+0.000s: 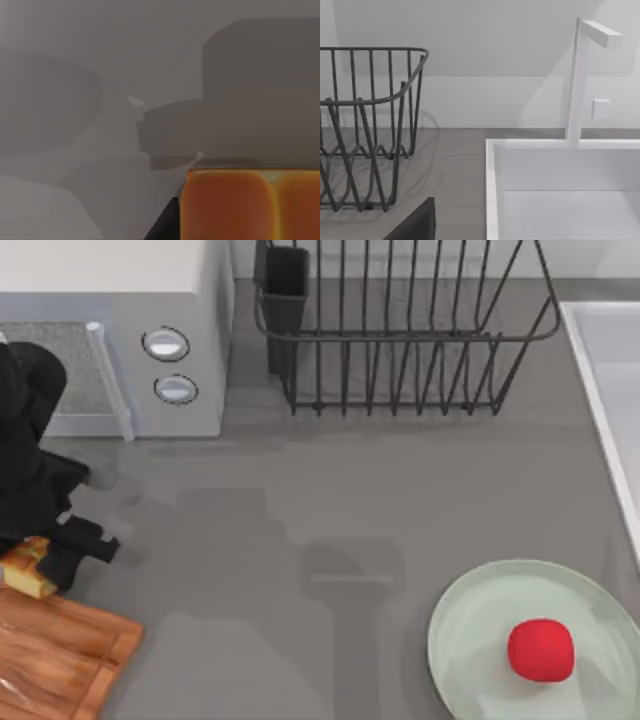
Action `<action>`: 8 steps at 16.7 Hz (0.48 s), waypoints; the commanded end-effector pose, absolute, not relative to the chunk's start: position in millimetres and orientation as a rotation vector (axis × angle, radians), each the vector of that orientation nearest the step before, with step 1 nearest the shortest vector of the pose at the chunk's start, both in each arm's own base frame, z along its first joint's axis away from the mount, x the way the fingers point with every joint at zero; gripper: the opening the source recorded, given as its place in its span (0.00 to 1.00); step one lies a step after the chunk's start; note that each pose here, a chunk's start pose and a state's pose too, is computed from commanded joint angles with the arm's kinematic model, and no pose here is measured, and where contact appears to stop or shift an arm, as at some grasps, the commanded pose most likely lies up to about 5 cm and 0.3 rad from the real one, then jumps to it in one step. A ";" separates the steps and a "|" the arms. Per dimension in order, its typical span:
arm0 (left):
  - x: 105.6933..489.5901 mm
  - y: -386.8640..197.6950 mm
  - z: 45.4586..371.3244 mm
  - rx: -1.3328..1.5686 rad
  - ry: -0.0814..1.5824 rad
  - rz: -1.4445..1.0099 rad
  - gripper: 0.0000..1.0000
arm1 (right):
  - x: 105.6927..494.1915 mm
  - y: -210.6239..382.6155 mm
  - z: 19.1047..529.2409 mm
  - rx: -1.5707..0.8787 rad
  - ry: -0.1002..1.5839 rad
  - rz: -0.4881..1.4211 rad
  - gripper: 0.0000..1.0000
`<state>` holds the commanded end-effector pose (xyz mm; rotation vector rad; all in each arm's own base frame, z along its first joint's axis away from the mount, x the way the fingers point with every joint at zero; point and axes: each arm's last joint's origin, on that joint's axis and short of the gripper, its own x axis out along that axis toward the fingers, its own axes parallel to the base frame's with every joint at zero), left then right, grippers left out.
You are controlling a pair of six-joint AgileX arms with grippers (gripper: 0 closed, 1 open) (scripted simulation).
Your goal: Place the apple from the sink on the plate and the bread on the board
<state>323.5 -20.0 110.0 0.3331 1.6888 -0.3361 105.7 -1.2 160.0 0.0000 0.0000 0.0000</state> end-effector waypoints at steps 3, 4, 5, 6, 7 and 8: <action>323.5 -20.0 110.0 0.333 1.689 -0.336 0.00 | 105.7 -1.2 160.0 0.000 0.000 0.000 1.00; 323.5 -20.0 110.0 0.333 1.689 -0.336 0.00 | 105.7 -1.2 160.0 0.000 0.000 0.000 1.00; 323.5 -20.0 110.0 0.333 1.689 -0.336 0.00 | 105.7 -1.2 160.0 0.000 0.000 0.000 1.00; 323.5 -20.0 110.0 0.333 1.689 -0.336 0.00 | 105.7 -1.2 160.0 0.000 0.000 0.000 1.00; 323.5 -20.0 110.0 0.333 1.689 -0.336 0.00 | 105.7 -1.2 160.0 0.000 0.000 0.000 1.00; 323.5 -20.0 110.0 0.333 1.689 -0.336 0.00 | 105.7 -1.2 160.0 0.000 0.000 0.000 1.00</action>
